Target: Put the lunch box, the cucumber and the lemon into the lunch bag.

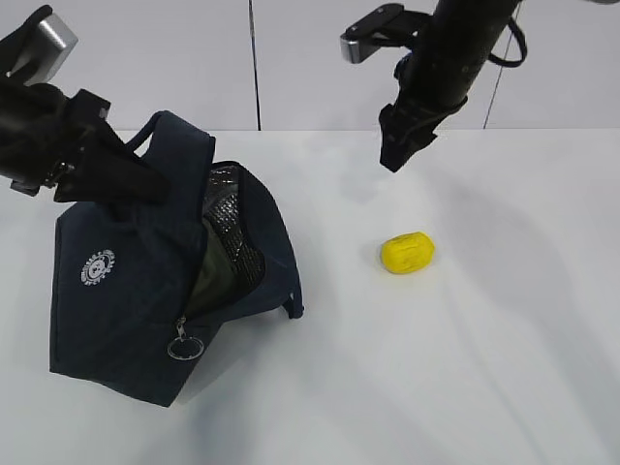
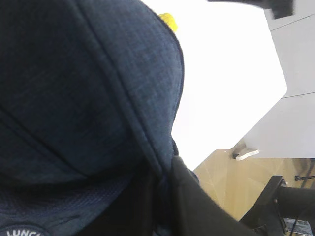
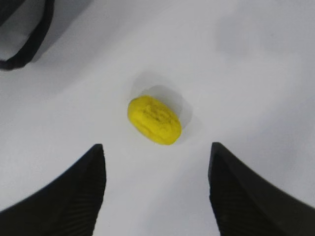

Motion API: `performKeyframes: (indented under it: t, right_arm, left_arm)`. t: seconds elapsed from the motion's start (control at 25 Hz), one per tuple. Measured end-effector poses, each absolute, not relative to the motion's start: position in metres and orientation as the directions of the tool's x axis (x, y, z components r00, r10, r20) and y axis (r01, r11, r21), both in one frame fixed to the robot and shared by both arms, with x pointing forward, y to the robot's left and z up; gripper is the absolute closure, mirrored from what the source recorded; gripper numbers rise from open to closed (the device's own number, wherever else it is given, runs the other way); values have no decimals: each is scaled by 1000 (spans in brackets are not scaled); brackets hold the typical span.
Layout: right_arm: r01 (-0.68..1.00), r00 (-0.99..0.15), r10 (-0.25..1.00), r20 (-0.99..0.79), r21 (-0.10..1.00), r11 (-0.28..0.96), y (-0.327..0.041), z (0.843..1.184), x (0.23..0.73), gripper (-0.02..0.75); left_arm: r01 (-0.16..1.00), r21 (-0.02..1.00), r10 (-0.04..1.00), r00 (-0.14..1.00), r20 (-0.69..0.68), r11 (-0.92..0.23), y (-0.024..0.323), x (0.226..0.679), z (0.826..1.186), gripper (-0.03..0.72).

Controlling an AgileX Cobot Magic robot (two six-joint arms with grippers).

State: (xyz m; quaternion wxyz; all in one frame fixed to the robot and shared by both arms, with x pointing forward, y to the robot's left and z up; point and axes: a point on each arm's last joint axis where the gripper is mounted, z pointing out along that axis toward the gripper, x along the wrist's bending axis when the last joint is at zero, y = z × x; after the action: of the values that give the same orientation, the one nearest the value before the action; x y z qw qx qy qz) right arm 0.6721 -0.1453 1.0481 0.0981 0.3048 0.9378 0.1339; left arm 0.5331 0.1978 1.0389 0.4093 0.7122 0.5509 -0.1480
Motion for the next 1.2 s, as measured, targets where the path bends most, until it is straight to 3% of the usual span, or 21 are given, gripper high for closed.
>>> performKeyframes:
  t: [0.2, 0.56, 0.76, 0.96, 1.2]
  right_arm:
    - [466, -845, 520, -126, 308, 830, -157, 1072, 641, 250]
    - [38, -979, 73, -191, 183, 982, -167, 1057, 630, 250]
    - [-21, -986, 2, -166, 142, 990, -166, 1034, 639, 250]
    - [-178, -976, -161, -145, 110, 978, -163, 1011, 647, 259]
    - [-191, -976, -174, -131, 130, 973, -157, 977, 660, 262]
  left_arm:
    - [900, 432, 666, 361, -653, -64, 198, 534, 1039, 671]
    - [896, 440, 670, 366, -646, -64, 198, 534, 1039, 671]
    - [885, 461, 678, 378, -630, -65, 199, 536, 1039, 671]
    - [874, 482, 691, 384, -613, -58, 200, 538, 1038, 671]
    - [873, 485, 694, 382, -610, -54, 200, 539, 1038, 671]
